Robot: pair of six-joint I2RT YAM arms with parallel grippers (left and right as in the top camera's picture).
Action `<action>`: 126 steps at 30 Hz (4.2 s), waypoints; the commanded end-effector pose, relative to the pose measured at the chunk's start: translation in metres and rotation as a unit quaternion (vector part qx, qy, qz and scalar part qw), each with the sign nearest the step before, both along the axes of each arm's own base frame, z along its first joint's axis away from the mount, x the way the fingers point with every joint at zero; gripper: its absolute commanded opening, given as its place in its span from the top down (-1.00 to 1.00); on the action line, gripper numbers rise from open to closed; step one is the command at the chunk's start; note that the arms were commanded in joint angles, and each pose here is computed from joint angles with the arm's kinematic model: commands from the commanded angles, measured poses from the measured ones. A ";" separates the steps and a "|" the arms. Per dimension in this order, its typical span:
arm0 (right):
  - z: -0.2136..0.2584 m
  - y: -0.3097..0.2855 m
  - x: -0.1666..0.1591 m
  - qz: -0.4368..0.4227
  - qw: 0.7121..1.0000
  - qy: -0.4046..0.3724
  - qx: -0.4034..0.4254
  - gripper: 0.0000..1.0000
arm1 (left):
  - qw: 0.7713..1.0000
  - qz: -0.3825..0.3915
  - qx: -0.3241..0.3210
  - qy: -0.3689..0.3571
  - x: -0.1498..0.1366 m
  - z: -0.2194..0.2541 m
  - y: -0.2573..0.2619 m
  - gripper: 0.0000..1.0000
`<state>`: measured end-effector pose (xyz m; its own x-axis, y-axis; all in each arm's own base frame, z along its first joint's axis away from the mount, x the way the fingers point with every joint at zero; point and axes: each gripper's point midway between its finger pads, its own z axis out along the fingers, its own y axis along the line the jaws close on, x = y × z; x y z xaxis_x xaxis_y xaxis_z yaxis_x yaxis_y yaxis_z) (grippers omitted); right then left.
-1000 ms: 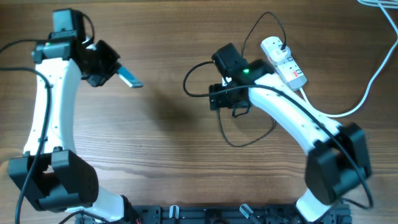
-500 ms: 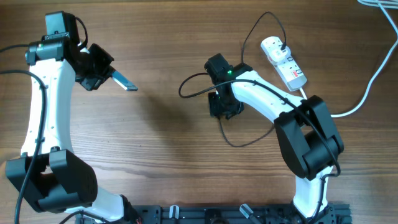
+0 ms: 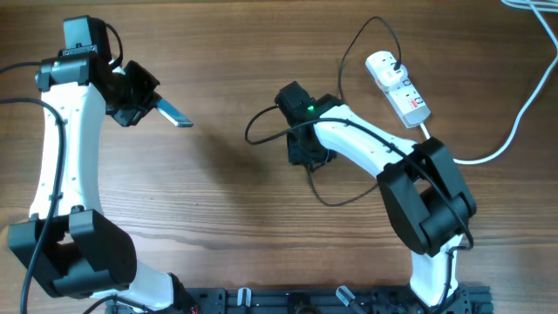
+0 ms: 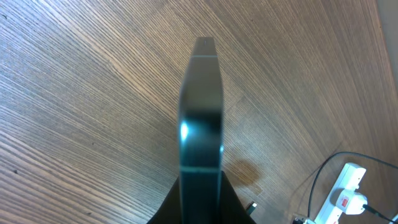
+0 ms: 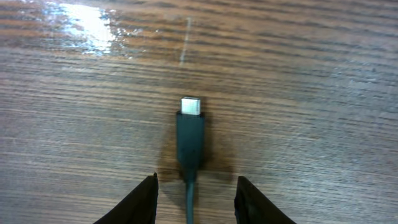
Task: Plug charger to phone and switch on socket
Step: 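Grasp the black USB-C cable near its plug with the right gripper, then lift the cable plug with the right gripper toward the phone's bottom port, then push the USB-C plug up into the phone's bottom port with right gripper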
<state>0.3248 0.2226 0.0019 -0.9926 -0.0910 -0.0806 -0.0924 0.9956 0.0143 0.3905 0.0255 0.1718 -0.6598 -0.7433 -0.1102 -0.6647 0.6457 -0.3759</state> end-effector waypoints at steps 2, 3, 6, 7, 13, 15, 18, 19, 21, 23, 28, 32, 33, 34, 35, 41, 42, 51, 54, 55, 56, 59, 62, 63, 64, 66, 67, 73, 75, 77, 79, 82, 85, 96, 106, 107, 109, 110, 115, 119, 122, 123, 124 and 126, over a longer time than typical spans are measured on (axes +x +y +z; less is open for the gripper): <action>-0.014 -0.008 0.000 -0.018 1.000 0.002 -0.023 0.17 | 1.000 0.006 -0.002 -0.005 0.001 0.003 0.001 0.92; -0.018 -0.007 0.000 -0.017 1.000 0.005 -0.023 0.15 | 1.000 0.006 -0.002 -0.005 0.001 0.003 0.001 0.92; -0.024 -0.007 -0.003 -0.012 1.000 0.014 -0.024 0.13 | 1.000 0.006 -0.002 -0.005 0.001 0.003 0.001 0.92; -0.025 -0.007 -0.002 -0.012 1.000 0.014 -0.024 0.15 | 1.000 0.006 -0.001 -0.005 0.001 0.003 0.001 0.92; -0.025 -0.007 -0.002 -0.012 1.000 0.013 -0.023 0.50 | 1.000 0.006 -0.002 -0.005 0.001 0.003 0.001 0.92; -0.025 -0.007 -0.002 -0.012 1.000 0.013 -0.023 0.54 | 1.000 0.006 -0.002 -0.005 0.001 0.003 0.001 0.92; -0.025 -0.007 -0.002 -0.012 1.000 0.013 -0.023 0.63 | 1.000 0.006 -0.002 -0.005 0.001 0.003 0.001 0.92; -0.025 -0.007 -0.002 -0.012 1.000 0.013 -0.023 0.68 | 1.000 0.006 -0.002 -0.005 0.001 0.003 0.001 0.92; -0.025 -0.007 -0.002 -0.013 1.000 0.013 -0.023 0.68 | 1.000 0.006 -0.002 -0.005 0.001 0.003 0.001 0.92; -0.025 -0.006 -0.001 -0.013 1.000 0.011 -0.022 0.75 | 1.000 0.006 -0.002 -0.005 0.001 0.003 0.001 0.92; -0.025 -0.006 -0.001 -0.012 1.000 0.011 -0.022 0.92 | 1.000 0.006 -0.002 -0.005 0.001 0.003 0.001 0.92; -0.023 -0.005 0.000 -0.012 1.000 0.010 -0.021 0.91 | 1.000 0.004 -0.007 -0.009 0.002 0.004 0.000 0.92; -0.021 -0.004 0.002 -0.012 1.000 0.008 -0.019 0.91 | 1.000 0.001 -0.013 -0.012 0.003 0.005 -0.003 0.92; -0.017 -0.003 0.004 -0.012 1.000 0.004 -0.016 0.91 | 0.999 -0.005 -0.026 -0.020 0.006 0.007 -0.007 0.92; -0.010 -0.001 0.007 -0.010 1.000 -0.002 -0.013 0.91 | 0.999 -0.016 -0.039 -0.031 0.010 0.010 -0.013 0.92; 0.059 0.019 0.015 0.042 0.997 -0.035 0.048 0.91 | 0.944 -0.222 -0.159 -0.187 0.035 0.060 -0.088 0.92; 0.074 0.021 0.014 0.051 0.996 -0.045 0.059 0.91 | 0.931 -0.245 -0.173 -0.207 0.036 0.068 -0.099 0.92; 0.199 0.032 -0.033 0.131 0.971 -0.131 0.152 0.91 | 0.871 -0.359 -0.191 -0.277 0.036 0.095 -0.179 0.92; 0.221 0.043 -0.057 0.162 0.960 -0.149 0.170 0.91 | 0.857 -0.373 -0.194 -0.297 0.039 0.104 -0.197 0.92; 0.225 0.047 -0.062 0.171 0.958 -0.153 0.174 0.91 | 0.854 -0.376 -0.199 -0.300 0.038 0.106 -0.201 0.92; 0.228 0.052 -0.066 0.180 0.955 -0.156 0.178 0.91 | 0.845 -0.386 -0.209 -0.305 0.036 0.110 -0.206 0.92; 0.231 0.062 -0.071 0.193 0.950 -0.165 0.184 0.92 | 0.817 -0.417 -0.239 -0.320 0.025 0.122 -0.222 0.92; 0.232 0.059 -0.063 0.159 0.955 -0.181 0.171 0.91 | 0.804 -0.436 -0.245 -0.323 0.019 0.124 -0.232 0.92; 0.233 0.057 -0.059 0.141 0.958 -0.187 0.167 0.91 | 0.801 -0.442 -0.242 -0.323 0.017 0.123 -0.235 0.92; 0.234 0.058 -0.057 0.137 0.957 -0.191 0.170 0.92 | 0.794 -0.455 -0.237 -0.326 0.014 0.121 -0.238 0.92; 0.237 0.060 -0.054 0.137 0.954 -0.199 0.176 0.91 | 0.790 -0.463 -0.234 -0.327 0.011 0.120 -0.241 0.92; 0.238 0.061 -0.054 0.137 0.954 -0.202 0.178 0.91 | 0.790 -0.463 -0.234 -0.326 0.011 0.120 -0.241 0.92; 0.250 0.053 -0.041 0.114 0.950 -0.239 0.168 0.91 | 0.785 -0.467 -0.241 -0.329 0.009 0.122 -0.242 0.92; 0.254 0.050 -0.038 0.112 0.948 -0.252 0.161 0.91 | 0.773 -0.475 -0.255 -0.334 0.005 0.127 -0.245 0.92; 0.253 0.046 -0.036 0.107 0.949 -0.256 0.150 0.91 | 0.760 -0.483 -0.268 -0.343 0.002 0.133 -0.247 0.92; 0.253 0.046 -0.036 0.107 0.949 -0.255 0.150 0.91 | 0.755 -0.486 -0.273 -0.346 0.001 0.136 -0.248 0.92; 0.256 0.045 -0.036 0.104 0.948 -0.261 0.151 0.92 | 0.756 -0.484 -0.272 -0.346 0.002 0.136 -0.246 0.92; 0.262 0.039 -0.033 0.095 0.946 -0.274 0.148 0.92 | 0.752 -0.482 -0.284 -0.350 0.002 0.140 -0.239 0.92; 0.271 0.062 -0.049 0.128 0.936 -0.242 0.223 0.91 | 0.734 -0.483 -0.319 -0.357 -0.003 0.151 -0.227 0.92; 0.274 0.071 -0.054 0.138 0.931 -0.231 0.248 0.91 | 0.722 -0.482 -0.339 -0.362 -0.003 0.163 -0.229 0.92; 0.274 0.070 -0.052 0.136 0.931 -0.235 0.246 0.91 | 0.722 -0.482 -0.339 -0.362 -0.003 0.163 -0.229 0.92; 0.275 0.069 -0.050 0.134 0.930 -0.240 0.242 0.91 | 0.722 -0.482 -0.338 -0.363 -0.003 0.162 -0.229 0.92; 0.275 0.068 -0.049 0.132 0.931 -0.242 0.240 0.91 | 0.723 -0.482 -0.336 -0.363 -0.003 0.162 -0.229 0.92; 0.275 0.061 -0.041 0.119 0.933 -0.262 0.217 0.92 | 0.724 -0.482 -0.333 -0.364 -0.002 0.161 -0.229 0.92; 0.278 0.062 -0.039 0.119 0.930 -0.269 0.220 0.92 | 0.724 -0.482 -0.333 -0.364 -0.002 0.161 -0.229 0.92; 0.279 0.063 -0.037 0.119 0.929 -0.272 0.222 0.91 | 0.726 -0.481 -0.330 -0.364 -0.001 0.160 -0.228 0.92; 0.279 0.063 -0.037 0.119 0.929 -0.272 0.222 0.91 | 0.726 -0.481 -0.331 -0.364 -0.001 0.160 -0.228 0.92; 0.279 0.063 -0.037 0.122 0.928 -0.273 0.221 0.91 | 0.726 -0.481 -0.331 -0.364 -0.001 0.160 -0.229 0.92; 0.279 0.063 -0.037 0.124 0.928 -0.274 0.220 0.91 | 0.726 -0.481 -0.331 -0.364 -0.001 0.160 -0.229 0.92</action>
